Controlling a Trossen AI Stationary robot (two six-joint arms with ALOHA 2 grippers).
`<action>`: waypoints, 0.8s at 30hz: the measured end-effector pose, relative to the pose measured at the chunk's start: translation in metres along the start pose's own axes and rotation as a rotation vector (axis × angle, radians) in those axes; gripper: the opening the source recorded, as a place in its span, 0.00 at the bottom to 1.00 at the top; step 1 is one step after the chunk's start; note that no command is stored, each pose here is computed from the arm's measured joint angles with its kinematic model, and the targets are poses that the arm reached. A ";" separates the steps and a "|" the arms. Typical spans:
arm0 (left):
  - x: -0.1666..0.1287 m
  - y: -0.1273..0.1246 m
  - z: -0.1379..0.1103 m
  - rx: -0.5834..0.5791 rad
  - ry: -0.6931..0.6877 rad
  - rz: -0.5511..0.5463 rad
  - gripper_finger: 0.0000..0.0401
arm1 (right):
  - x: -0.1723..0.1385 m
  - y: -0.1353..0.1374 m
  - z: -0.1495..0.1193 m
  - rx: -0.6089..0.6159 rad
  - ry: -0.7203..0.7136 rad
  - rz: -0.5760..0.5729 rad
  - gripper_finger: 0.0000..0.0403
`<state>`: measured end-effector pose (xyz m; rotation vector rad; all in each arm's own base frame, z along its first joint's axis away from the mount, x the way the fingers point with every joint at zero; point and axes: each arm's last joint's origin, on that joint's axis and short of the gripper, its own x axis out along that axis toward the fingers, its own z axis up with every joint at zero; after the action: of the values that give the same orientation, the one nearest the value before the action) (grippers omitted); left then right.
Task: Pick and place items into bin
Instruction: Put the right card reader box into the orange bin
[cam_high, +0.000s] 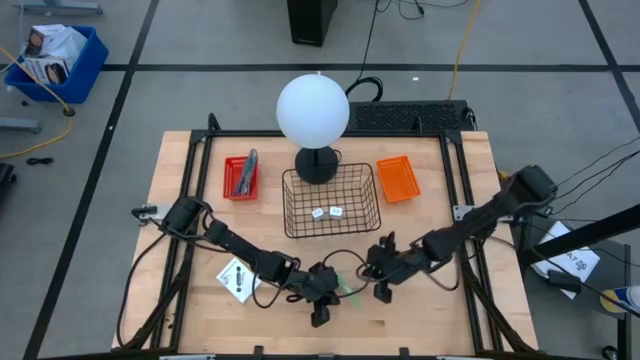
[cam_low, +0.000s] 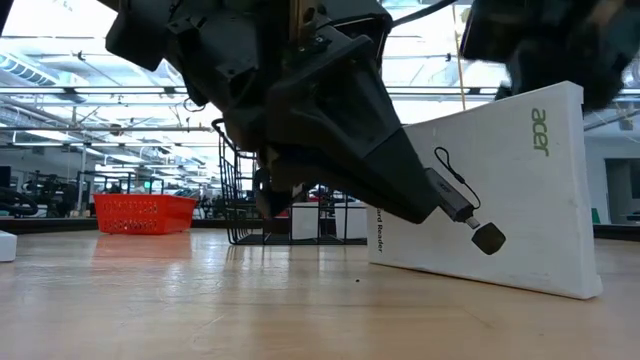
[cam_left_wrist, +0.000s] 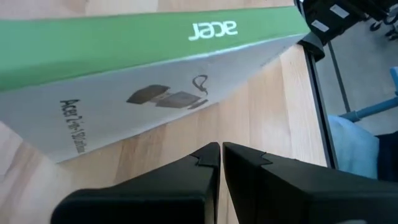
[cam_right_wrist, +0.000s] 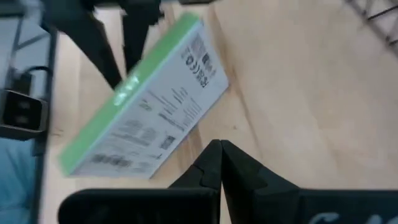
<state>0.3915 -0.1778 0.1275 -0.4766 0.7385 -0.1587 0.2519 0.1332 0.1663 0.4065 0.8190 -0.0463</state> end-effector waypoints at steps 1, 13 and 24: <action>0.000 0.000 0.000 0.001 0.005 -0.005 0.06 | -0.008 -0.001 0.003 0.005 -0.003 0.005 0.00; -0.039 -0.045 0.006 0.243 -0.095 0.003 0.06 | -0.088 0.009 0.036 -0.218 -0.233 0.287 0.00; -0.116 -0.078 -0.027 0.449 -0.381 -0.038 0.06 | -0.096 0.017 0.050 -0.281 -0.413 0.362 0.00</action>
<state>0.2902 -0.2207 0.2179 -0.0842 0.3043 -0.2537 0.2243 0.1189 0.2716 0.2609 0.3283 0.3099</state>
